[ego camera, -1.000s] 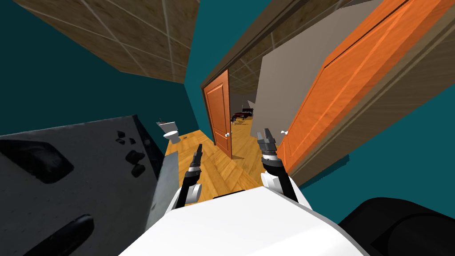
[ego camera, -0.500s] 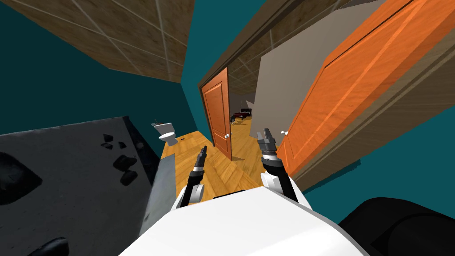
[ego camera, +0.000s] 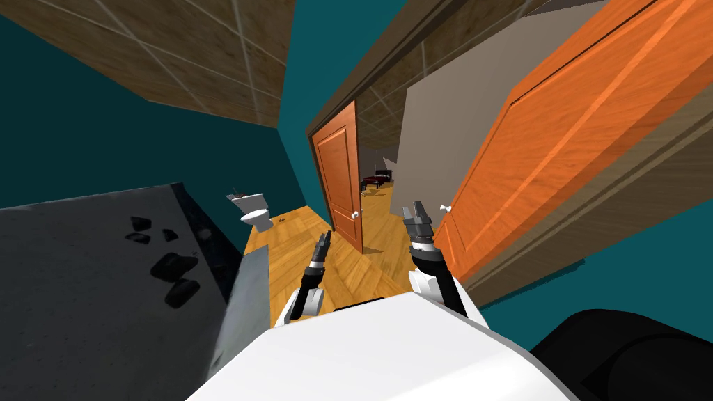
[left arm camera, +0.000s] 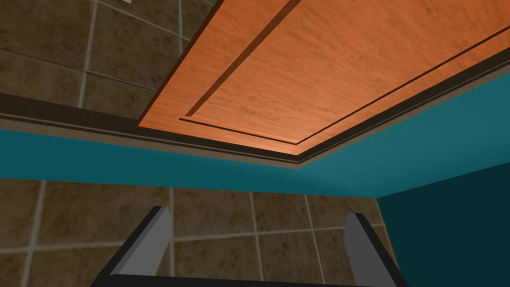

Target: Push the door open

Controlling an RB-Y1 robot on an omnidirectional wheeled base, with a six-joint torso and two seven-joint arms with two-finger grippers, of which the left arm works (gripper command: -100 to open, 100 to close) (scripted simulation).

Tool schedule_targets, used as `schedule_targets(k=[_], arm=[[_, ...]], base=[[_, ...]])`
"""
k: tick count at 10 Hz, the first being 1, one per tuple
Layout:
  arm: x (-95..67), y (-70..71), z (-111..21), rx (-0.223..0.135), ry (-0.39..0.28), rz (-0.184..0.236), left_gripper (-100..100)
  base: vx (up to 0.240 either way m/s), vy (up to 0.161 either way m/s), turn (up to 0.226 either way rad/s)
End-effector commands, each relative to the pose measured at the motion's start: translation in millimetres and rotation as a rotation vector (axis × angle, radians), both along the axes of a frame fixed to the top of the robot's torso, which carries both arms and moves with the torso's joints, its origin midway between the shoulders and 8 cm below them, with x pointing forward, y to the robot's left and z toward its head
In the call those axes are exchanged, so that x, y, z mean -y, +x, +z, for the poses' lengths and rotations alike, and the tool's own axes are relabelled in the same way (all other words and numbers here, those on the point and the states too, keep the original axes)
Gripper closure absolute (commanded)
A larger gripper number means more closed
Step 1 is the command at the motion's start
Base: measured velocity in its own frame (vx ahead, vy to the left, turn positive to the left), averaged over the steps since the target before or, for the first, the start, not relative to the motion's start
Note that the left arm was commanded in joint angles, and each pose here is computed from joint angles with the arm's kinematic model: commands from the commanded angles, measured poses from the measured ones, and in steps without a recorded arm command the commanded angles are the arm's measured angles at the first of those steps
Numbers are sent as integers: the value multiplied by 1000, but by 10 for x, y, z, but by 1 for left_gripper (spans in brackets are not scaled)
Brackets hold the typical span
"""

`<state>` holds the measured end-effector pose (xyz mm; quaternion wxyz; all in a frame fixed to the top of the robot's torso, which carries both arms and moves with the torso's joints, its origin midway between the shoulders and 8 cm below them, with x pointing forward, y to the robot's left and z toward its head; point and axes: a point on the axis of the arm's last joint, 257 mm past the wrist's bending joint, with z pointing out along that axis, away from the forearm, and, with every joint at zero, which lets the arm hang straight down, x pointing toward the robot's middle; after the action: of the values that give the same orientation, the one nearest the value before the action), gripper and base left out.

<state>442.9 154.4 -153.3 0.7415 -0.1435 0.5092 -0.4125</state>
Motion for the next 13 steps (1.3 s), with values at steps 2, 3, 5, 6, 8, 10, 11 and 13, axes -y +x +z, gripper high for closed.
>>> schedule_targets(k=[2,3,5,6,8,10,11,13], arm=[[137,26,-200,-18,57,-11,-100],[187,36,-270,-24,78,-16,-100],[285,51,-411,-35,122,-26,-100],[333,57,-481,-40,144,-31,-100],[426,63,-620,-50,190,-42,-100],[515,64,-758,-58,235,-53,-100],[557,63,-825,-62,258,-58,-100],[598,60,-892,-66,281,-64,-100]], base=[[90,32,-58],[102,40,-64],[98,30,-67],[98,32,-65],[89,40,-58],[85,36,-64],[100,40,-52],[89,26,-42]])
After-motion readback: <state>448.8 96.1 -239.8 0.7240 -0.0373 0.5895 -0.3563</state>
